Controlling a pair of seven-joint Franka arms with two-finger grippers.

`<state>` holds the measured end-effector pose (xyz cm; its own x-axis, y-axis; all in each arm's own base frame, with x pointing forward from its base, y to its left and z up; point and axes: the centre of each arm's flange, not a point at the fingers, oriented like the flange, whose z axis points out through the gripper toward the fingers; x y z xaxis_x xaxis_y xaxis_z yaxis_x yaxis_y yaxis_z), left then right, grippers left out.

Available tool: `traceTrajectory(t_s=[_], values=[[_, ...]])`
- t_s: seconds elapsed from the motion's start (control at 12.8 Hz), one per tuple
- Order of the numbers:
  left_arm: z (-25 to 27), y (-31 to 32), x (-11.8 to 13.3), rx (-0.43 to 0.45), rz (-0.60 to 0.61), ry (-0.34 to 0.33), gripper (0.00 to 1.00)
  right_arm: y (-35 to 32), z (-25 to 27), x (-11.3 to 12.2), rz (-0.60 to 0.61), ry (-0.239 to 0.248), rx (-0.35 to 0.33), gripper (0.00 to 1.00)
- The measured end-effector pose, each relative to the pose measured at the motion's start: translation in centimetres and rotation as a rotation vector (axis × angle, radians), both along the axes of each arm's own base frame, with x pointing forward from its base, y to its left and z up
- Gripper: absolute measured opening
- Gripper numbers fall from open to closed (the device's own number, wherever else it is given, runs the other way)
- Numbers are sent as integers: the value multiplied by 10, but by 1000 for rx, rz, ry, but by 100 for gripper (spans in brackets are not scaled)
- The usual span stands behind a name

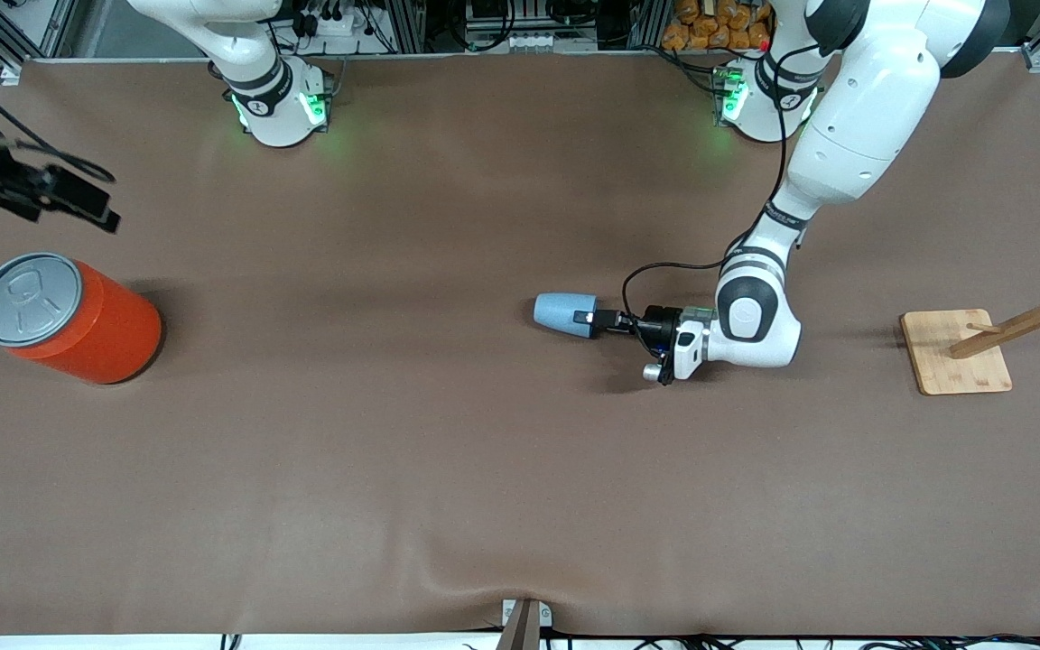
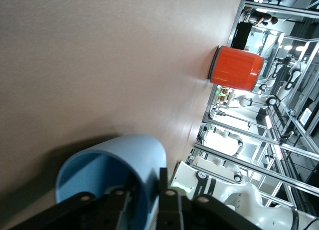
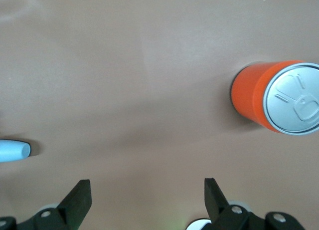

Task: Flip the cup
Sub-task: 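Lift the blue cup with the left gripper and rotate it upright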

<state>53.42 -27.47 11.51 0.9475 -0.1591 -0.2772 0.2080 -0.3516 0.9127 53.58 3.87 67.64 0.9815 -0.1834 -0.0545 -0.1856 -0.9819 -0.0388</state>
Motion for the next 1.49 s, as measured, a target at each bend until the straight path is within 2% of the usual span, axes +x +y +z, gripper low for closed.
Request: traceTrajectory(t_s=[0.08, 0.39, 0.55, 0.71, 0.86, 1.02, 1.18, 1.33, 1.49], values=[[2, -2, 0, 1, 5, 26, 7, 0, -3, -6, 9, -8, -2, 100], [12, 0, 16, 38, 61, 96, 7, -1, -22, -3, 70, -12, -15, 100], [36, 0, 34, 45, 96, 120, 6, -1, -20, 0, 148, -43, -49, 100], [76, -2, 50, 76, 107, 140, 6, -1, -19, 1, 168, -50, -54, 100], [121, -1, 65, 209, 69, 156, 6, -2, -19, 1, 169, -51, -54, 100], [172, 2, 79, 382, 53, 141, 6, -2, -19, 1, 170, -50, -54, 100], [207, -1, 86, 540, 49, 103, 6, -2, -20, 2, 170, -49, -53, 100], [222, -20, 80, 695, 23, 55, 6, -2, -21, 2, 170, -47, -53, 100], [230, -46, 71, 882, -1, -27, 6, -2, -22, 2, 170, -46, -52, 100]])
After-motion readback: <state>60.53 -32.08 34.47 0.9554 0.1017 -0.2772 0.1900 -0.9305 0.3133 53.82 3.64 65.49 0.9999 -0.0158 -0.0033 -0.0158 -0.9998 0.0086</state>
